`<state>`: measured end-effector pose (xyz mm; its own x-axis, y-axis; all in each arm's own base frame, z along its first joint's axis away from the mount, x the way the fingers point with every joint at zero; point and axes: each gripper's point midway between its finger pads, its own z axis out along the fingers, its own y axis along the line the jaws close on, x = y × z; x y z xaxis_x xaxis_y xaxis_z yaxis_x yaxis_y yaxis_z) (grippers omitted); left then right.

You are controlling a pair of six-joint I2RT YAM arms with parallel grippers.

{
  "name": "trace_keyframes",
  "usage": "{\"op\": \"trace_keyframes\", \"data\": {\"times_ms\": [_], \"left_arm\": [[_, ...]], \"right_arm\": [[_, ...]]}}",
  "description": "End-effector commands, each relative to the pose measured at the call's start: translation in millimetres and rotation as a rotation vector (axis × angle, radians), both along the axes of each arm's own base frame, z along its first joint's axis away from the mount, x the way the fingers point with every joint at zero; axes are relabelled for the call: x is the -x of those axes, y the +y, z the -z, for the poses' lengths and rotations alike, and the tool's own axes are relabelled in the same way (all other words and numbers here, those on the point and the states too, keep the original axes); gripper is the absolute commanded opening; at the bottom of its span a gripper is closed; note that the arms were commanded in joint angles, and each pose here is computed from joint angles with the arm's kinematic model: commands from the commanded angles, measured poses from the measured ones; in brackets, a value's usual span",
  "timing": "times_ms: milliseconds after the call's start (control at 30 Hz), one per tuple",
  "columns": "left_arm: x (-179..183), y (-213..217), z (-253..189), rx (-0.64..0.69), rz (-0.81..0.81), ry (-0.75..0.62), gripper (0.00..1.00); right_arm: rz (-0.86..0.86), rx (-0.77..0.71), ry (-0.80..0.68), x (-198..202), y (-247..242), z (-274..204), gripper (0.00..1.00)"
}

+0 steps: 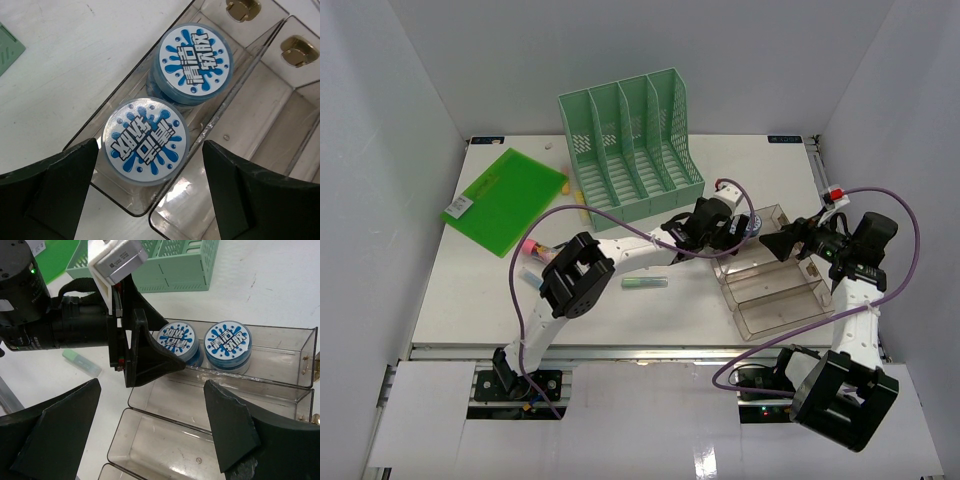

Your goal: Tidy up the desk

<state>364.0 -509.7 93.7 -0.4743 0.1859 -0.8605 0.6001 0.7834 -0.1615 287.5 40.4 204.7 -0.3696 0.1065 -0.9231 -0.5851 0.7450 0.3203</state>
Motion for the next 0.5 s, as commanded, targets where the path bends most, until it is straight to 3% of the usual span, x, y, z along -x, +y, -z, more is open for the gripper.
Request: {"op": "trace_keyframes", "data": {"times_ms": [0,233,300,467], "left_arm": [[5,-10,-112,0.168,0.042,-0.118,0.98],[17,19,-160,0.175,0.047,-0.165,0.98],[23,34,-148,0.14,0.042,-0.143,0.98],[68,133,-158,0.154,0.003,-0.098,0.98]], "right_arm": [[-0.037,0.005,-0.031,2,3,-1,0.9],[-0.255,-0.053,-0.099,27,27,-11,0.9],[-0.306,-0.068,-0.128,34,33,-14,0.9],[-0.448,-0.017,-0.249,54,57,-14,0.9]]}}
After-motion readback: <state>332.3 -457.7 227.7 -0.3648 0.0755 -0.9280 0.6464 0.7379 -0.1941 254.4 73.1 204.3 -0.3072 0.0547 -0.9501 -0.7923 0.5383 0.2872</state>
